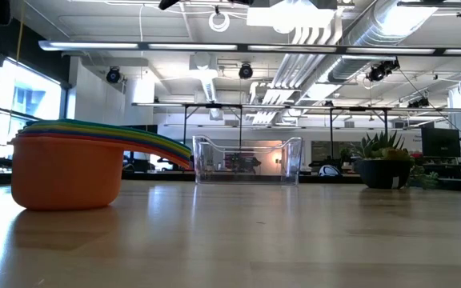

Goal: Nest measuring cups in basket
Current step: Stack the dark blue measuring cup on top of the light blue measuring cup

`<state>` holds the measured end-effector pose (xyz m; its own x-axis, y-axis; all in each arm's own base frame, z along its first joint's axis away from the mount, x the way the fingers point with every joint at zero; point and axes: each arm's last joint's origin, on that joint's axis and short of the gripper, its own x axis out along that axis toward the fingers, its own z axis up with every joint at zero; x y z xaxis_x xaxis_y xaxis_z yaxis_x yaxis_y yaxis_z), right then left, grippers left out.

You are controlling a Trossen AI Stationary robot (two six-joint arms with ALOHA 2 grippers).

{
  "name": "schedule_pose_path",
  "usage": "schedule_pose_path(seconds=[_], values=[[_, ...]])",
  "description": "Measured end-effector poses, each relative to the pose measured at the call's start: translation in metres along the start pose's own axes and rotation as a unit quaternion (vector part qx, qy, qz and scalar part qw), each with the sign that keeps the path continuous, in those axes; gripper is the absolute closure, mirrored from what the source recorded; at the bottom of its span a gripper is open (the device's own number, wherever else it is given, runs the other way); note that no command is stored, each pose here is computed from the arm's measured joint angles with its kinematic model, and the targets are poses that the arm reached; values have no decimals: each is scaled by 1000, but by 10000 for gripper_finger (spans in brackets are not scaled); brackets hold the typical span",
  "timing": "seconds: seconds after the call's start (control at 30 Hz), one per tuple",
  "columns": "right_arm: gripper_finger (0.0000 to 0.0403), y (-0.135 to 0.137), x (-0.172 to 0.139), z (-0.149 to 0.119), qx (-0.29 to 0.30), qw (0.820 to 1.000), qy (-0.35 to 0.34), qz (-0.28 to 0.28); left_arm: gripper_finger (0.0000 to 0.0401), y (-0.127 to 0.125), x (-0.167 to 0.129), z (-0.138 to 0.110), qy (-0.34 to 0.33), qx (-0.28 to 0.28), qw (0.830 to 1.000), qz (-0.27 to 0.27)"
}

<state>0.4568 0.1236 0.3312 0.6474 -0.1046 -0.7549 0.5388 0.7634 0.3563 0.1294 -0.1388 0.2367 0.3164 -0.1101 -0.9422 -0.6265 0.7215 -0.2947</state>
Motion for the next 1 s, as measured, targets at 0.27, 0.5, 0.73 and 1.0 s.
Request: schedule_pose_path(seconds=[0.27,0.5,0.73,1.0], values=[[261,-4,2,4,-27,999,17,5,262,-16,24,-2,-19,9,1000,14],[261,-7,3,5,-38,999,23,4,262,-30,47,-5,-18,10,1000,17],[261,-9,3,5,-41,999,28,-4,261,-40,68,-9,-4,9,1000,17],[261,-10,3,5,-52,998,30,-8,261,-44,84,-12,2,1,1000,26]])
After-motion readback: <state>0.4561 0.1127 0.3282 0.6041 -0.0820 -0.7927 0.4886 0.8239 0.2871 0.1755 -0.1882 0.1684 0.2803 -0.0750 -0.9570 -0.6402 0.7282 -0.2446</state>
